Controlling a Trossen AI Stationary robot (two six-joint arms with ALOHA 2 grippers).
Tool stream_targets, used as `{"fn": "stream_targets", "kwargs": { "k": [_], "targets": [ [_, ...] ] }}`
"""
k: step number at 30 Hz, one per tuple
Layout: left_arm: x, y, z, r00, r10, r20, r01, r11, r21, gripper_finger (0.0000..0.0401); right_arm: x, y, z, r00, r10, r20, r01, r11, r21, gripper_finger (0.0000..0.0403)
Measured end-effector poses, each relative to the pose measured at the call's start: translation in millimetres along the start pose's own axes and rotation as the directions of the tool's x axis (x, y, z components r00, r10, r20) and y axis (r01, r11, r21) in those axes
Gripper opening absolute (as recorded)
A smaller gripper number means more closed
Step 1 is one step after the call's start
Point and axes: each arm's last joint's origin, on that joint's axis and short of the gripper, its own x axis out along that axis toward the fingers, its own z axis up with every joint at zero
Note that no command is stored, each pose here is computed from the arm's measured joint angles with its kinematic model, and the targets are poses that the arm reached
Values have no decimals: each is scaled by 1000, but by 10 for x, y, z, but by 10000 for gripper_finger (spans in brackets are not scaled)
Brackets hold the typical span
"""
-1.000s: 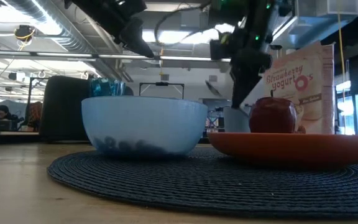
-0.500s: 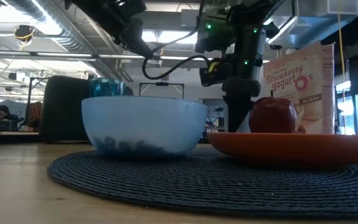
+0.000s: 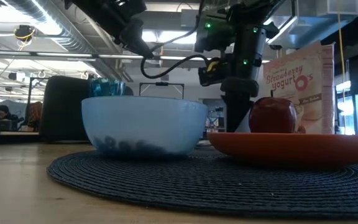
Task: Arrange a breakfast setting
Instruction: Put the spoon on the placemat
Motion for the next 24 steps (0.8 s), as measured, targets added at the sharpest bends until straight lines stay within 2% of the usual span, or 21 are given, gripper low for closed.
{"fn": "stream_targets", "kwargs": {
  "k": [5,9,14,17,20,24],
  "targets": [
    [0,-1,-8,1000,-1,-8,1,1000,3,96,-52,-18,35,998,-63,13,62,997,50,197],
    [-2,-1,-12,1000,-2,-12,2,1000,-9,96,-330,-4,119,987,-119,111,113,992,59,218],
    [-108,43,-40,999,-8,-43,8,1000,-16,96,-820,-37,97,949,-150,278,132,988,85,218],
    [-239,82,-27,999,-14,-29,12,998,-56,96,-1029,-93,8,917,-151,369,116,986,116,215],
    [-375,97,-31,999,-31,-25,28,996,-86,96,-1069,-128,-113,883,-145,447,90,986,143,214],
    [-494,57,-48,997,-65,-32,61,993,-100,96,-962,-143,-283,840,-98,534,9,986,167,214]
  ]
}}
